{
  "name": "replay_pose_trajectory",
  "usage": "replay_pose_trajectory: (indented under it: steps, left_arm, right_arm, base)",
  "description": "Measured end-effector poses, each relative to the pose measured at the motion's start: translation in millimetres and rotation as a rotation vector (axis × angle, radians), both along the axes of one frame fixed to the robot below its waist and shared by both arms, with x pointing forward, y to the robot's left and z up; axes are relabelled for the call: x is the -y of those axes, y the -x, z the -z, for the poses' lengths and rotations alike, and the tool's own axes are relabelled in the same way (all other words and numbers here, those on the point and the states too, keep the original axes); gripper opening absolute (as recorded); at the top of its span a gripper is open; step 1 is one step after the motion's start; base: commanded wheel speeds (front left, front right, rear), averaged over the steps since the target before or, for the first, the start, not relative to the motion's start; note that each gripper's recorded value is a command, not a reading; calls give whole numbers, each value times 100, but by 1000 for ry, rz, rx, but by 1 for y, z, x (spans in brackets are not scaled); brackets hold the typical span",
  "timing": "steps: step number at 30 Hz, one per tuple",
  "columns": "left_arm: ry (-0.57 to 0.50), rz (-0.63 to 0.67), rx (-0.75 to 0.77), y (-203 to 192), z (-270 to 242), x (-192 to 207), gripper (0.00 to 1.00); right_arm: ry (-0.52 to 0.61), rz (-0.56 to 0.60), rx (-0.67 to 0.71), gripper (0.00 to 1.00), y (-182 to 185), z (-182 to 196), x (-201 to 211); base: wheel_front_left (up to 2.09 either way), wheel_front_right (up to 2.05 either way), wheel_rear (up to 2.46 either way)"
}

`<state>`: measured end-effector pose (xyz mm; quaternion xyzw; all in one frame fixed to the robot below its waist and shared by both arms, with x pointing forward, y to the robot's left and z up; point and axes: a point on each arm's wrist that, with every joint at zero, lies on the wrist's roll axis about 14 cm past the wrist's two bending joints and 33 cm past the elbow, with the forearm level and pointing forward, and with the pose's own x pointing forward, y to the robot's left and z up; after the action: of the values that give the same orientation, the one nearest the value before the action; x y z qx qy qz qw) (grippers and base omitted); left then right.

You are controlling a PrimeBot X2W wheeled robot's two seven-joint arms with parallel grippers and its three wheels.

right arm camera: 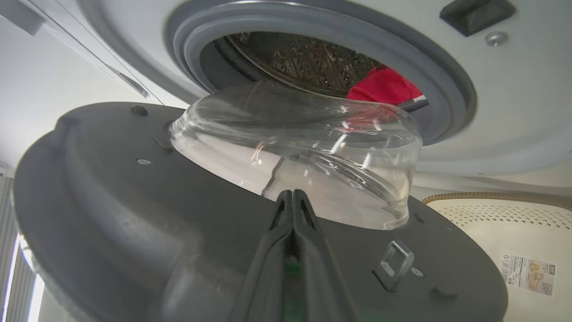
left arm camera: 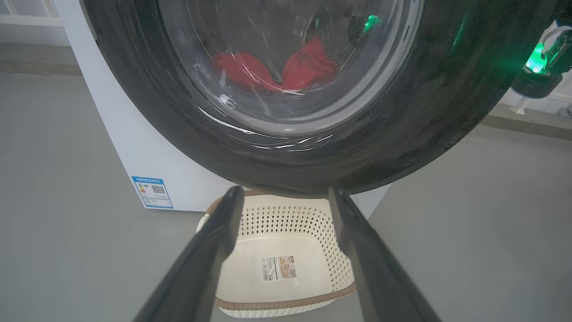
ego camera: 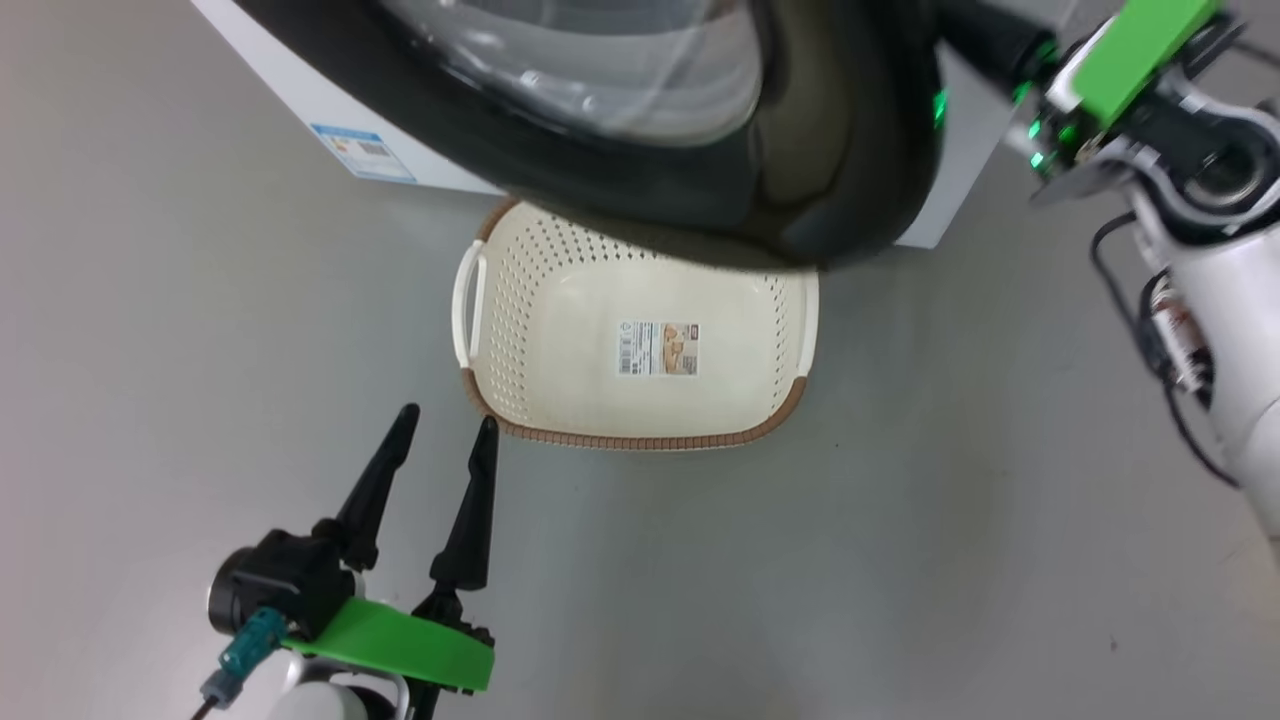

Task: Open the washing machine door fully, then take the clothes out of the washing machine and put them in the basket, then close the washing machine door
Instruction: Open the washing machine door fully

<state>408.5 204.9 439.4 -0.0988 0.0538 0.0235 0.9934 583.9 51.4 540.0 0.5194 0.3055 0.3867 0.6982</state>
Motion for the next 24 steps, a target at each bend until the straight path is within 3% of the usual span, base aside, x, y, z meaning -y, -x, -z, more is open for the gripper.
replay_pose_trajectory:
  steps: [16,24]
  left_arm:
    - [4,-2,32,17,-14,2,100]
    - [1,-9,42,19,-18,0,100]
  right_arm:
    - [22,-197,-11,0,75,0,-29]
    - [17,-207,2,0,84,-2,-35]
  base:
    - [0,0,0]
    - [0,0,0]
